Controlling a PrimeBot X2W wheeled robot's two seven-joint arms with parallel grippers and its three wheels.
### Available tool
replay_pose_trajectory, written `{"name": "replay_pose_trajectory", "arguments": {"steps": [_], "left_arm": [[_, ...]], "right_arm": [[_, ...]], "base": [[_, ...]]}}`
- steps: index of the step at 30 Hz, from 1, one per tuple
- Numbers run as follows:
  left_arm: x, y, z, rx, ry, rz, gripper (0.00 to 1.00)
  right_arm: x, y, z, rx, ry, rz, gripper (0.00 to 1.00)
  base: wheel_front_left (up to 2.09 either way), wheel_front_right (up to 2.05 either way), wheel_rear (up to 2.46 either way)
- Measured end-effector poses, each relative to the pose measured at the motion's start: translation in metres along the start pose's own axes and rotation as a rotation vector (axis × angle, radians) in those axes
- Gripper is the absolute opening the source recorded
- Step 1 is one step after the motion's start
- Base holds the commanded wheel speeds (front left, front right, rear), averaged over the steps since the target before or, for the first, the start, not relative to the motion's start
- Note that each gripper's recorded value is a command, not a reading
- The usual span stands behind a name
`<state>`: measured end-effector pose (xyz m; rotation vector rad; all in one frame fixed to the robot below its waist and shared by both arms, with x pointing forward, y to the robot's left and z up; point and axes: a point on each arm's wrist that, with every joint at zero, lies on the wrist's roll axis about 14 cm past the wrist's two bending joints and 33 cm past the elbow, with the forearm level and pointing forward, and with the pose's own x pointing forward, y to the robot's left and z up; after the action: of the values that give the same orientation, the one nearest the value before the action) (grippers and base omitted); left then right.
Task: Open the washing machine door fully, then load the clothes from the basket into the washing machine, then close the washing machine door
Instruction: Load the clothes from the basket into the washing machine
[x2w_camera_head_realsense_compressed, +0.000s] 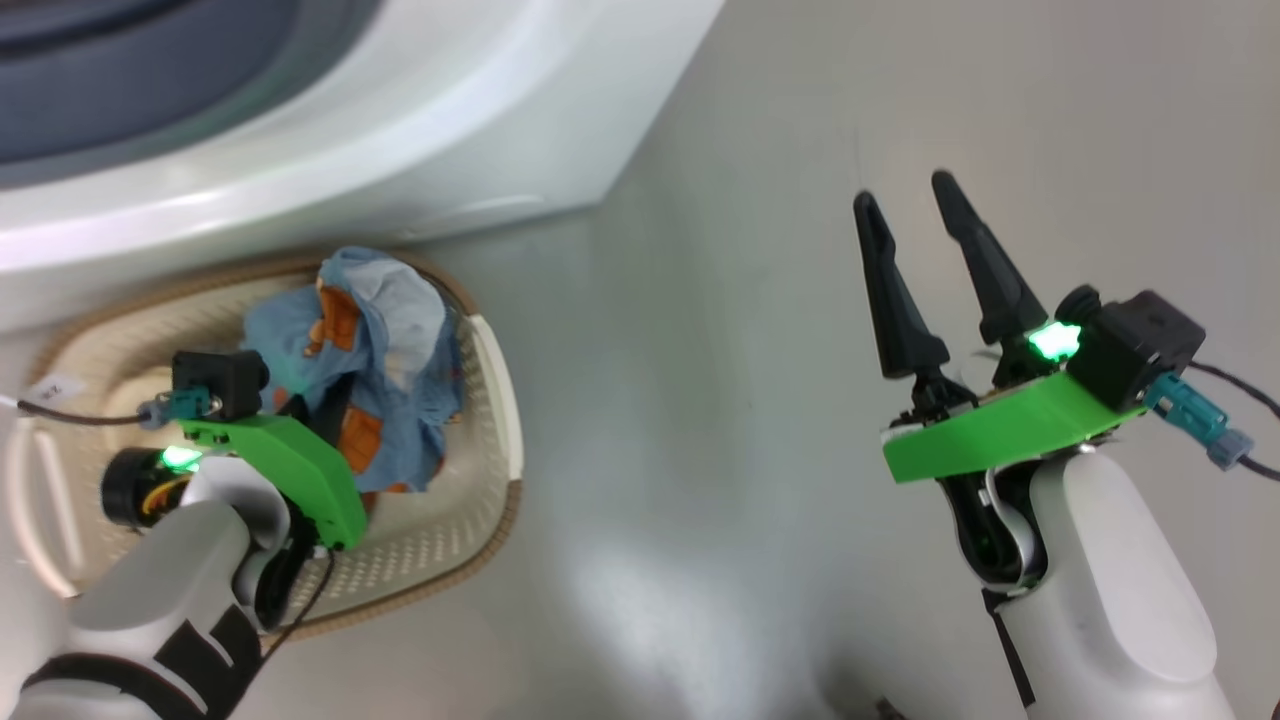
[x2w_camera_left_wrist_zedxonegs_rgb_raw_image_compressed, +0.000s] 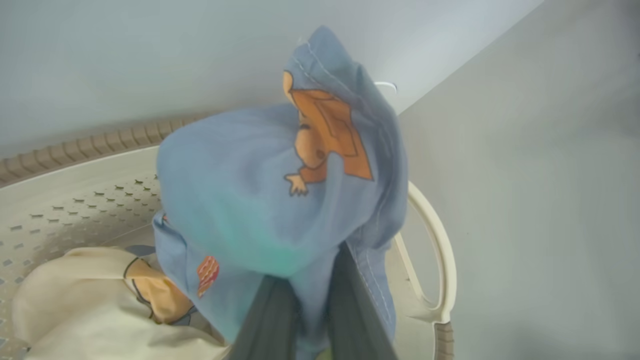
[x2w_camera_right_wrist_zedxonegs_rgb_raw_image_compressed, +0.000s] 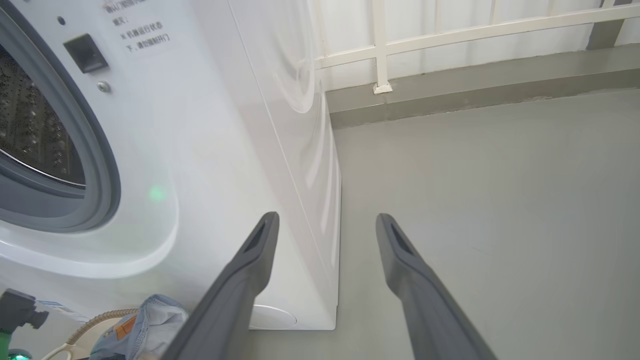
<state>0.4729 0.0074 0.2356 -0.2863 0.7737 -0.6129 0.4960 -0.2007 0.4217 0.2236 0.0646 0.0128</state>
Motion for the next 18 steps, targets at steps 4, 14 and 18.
{"name": "replay_pose_trajectory", "arguments": {"steps": [4,14,18], "left_arm": [[-0.018,-0.008,0.03,-0.021,-0.094,0.001,0.0],[-0.082,-0.019,0.079,0.043,-0.303,0.046,0.0],[-0.112,-0.023,0.091,0.066,-0.383,0.08,0.0]], "right_arm": [[-0.006,0.008,0.01,0.008,-0.019,0.014,1.0],[-0.023,0.025,0.04,0.019,-0.077,0.05,1.0],[-0.031,0.031,0.052,0.017,-0.098,0.07,1.0]], "base": [[0.0,0.0,0.0],[0.0,0.0,0.0],[0.0,0.0,0.0]]}}
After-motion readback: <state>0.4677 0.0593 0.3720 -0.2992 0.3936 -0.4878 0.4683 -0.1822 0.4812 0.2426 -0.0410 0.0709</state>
